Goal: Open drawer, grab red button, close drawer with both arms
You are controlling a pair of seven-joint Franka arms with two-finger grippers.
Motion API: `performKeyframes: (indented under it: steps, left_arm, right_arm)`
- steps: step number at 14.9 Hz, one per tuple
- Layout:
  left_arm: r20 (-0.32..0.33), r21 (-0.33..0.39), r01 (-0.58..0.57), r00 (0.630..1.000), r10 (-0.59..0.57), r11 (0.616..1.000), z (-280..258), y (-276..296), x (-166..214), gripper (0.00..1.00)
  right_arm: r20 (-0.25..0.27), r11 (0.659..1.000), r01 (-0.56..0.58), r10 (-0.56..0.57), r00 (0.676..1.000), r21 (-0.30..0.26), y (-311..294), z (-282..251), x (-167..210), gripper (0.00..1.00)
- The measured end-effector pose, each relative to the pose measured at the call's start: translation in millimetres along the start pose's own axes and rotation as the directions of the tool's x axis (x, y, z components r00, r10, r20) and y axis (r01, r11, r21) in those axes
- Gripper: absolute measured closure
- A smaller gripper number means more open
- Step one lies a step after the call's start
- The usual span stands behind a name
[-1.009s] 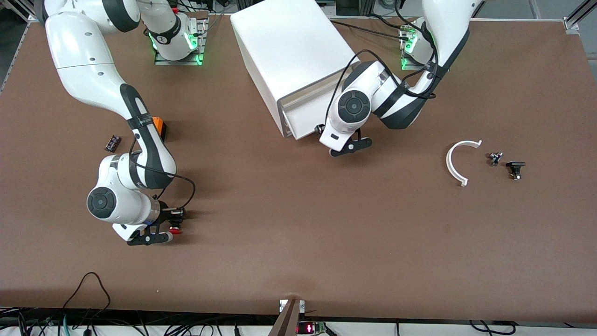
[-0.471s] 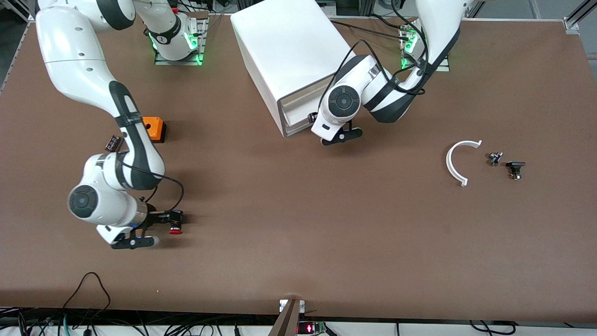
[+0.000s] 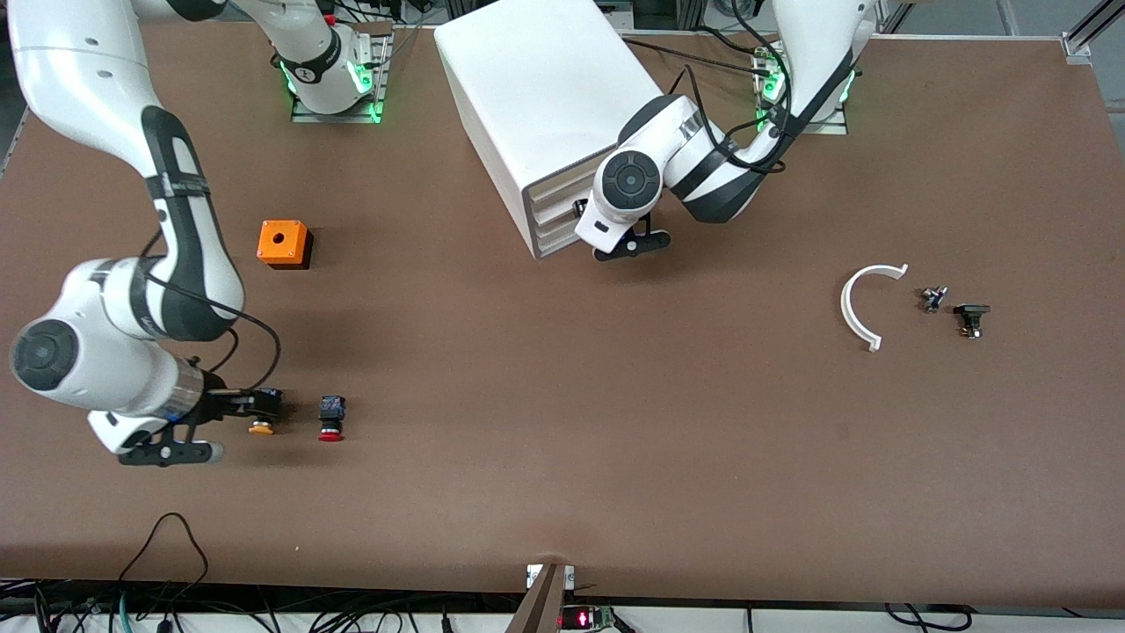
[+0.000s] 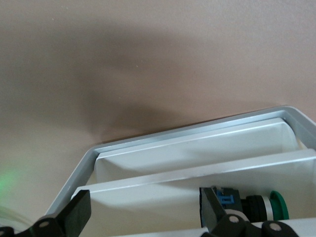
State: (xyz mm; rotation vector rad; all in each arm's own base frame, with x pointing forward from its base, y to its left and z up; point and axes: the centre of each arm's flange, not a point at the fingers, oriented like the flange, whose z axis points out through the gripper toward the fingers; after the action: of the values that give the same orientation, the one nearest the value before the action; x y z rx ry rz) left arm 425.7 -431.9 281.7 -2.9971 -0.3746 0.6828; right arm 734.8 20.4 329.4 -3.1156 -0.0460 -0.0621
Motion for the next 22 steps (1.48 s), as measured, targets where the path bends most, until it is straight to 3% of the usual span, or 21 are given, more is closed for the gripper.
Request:
performKeyframes:
  steps: [7, 12, 17, 22]
  left_arm:
    - [0.022, -0.015, 0.014, 1.000, -0.013, 1.000, -3.3, -0.6, 1.0, 0.00]
    - [0.028, -0.021, 0.005, 1.000, -0.004, 1.000, -67.9, -19.4, 26.7, 0.00]
    - [-0.070, -0.021, -0.106, 0.992, 0.105, 0.994, -153.2, -87.0, 75.2, 0.00]
    - [-0.230, 0.054, -0.238, 0.942, 0.244, 0.970, -220.6, -157.2, 103.2, 0.00]
  right_arm:
    - [0.043, 1.000, -0.006, 0.006, 0.999, -0.007, 0.0, -127.1, -57.0, 0.00]
    - [0.057, 1.000, -0.005, 0.006, 0.998, -0.008, -2.6, -208.4, -102.7, 0.00]
    - [0.056, 0.999, -0.044, 0.044, 0.997, -0.012, -3.9, -260.8, -136.7, 0.00]
    - [0.046, 0.998, -0.045, 0.046, 0.998, -0.032, -3.1, -294.5, -163.8, 0.00]
